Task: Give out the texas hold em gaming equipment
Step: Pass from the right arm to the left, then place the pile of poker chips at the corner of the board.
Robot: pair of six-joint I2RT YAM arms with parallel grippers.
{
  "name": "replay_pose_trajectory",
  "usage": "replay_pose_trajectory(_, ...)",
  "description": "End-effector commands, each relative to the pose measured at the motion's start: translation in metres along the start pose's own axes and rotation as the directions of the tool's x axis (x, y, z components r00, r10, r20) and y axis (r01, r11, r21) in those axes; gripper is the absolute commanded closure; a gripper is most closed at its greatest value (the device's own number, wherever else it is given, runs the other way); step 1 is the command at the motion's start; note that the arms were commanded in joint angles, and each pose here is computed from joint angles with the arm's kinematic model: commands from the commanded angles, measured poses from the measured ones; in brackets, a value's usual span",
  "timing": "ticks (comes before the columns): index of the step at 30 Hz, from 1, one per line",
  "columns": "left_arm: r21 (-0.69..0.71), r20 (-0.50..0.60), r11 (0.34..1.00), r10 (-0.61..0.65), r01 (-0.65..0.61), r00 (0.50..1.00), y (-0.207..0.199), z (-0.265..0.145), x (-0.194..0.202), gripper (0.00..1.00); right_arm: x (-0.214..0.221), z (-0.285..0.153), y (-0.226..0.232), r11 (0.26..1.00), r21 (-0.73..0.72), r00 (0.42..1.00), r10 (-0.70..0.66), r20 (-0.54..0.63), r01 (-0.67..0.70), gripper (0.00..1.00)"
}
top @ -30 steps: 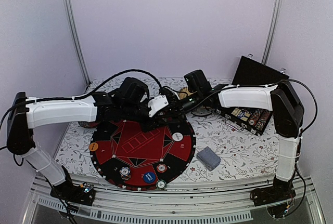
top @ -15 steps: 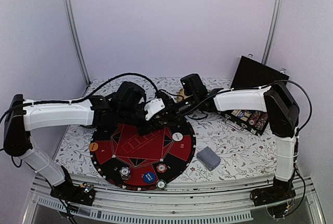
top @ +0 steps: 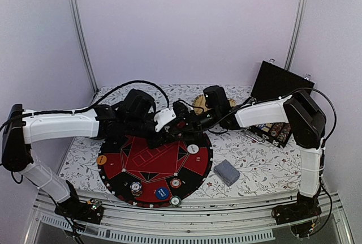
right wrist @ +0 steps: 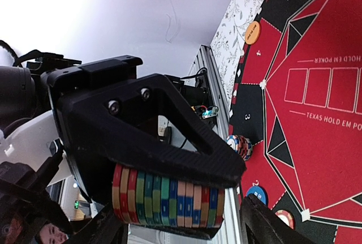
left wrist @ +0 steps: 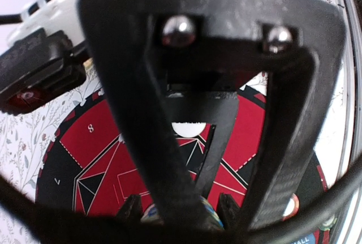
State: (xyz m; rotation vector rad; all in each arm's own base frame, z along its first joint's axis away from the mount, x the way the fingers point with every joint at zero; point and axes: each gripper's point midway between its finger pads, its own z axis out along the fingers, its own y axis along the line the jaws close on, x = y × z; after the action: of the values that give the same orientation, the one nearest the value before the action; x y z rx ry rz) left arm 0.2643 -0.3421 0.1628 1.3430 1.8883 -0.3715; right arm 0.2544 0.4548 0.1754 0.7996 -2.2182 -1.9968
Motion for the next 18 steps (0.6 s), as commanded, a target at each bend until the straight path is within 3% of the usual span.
replay_pose_trajectory(1, -0.011, 0.031, 0.999, -0.047, 0.047, 0.998, 0.009, -0.006, -0.008, 1.00, -0.009, -0.016, 0.001, 1.000, -0.009, 0.999, 0.007, 0.054, -0.007, 0.30)
replay_pose_trajectory(4, -0.020, -0.020, 0.992, -0.126, 0.126, 0.992, 0.014, -0.005, 0.010, 1.00, -0.018, -0.032, -0.005, 0.999, 0.031, 0.992, 0.009, 0.124, -0.013, 0.25)
replay_pose_trajectory(10, -0.101, -0.061, 0.941, -0.331, 0.324, 0.942, 0.031, -0.017, 0.046, 1.00, -0.025, -0.076, -0.026, 0.991, 0.122, 0.964, 0.020, 0.266, -0.054, 0.24)
replay_pose_trajectory(14, -0.224, -0.077, 0.834, -0.531, 0.505, 0.844, 0.044, -0.026, 0.086, 1.00, -0.025, -0.096, -0.030, 0.981, 0.183, 0.950, -0.002, 0.312, -0.058, 0.25)
replay_pose_trajectory(18, -0.399, -0.068, 0.666, -0.707, 0.630, 0.704, 0.063, -0.039, 0.143, 1.00, -0.025, -0.105, -0.035, 0.952, 0.305, 0.951, -0.095, 0.294, 0.001, 0.25)
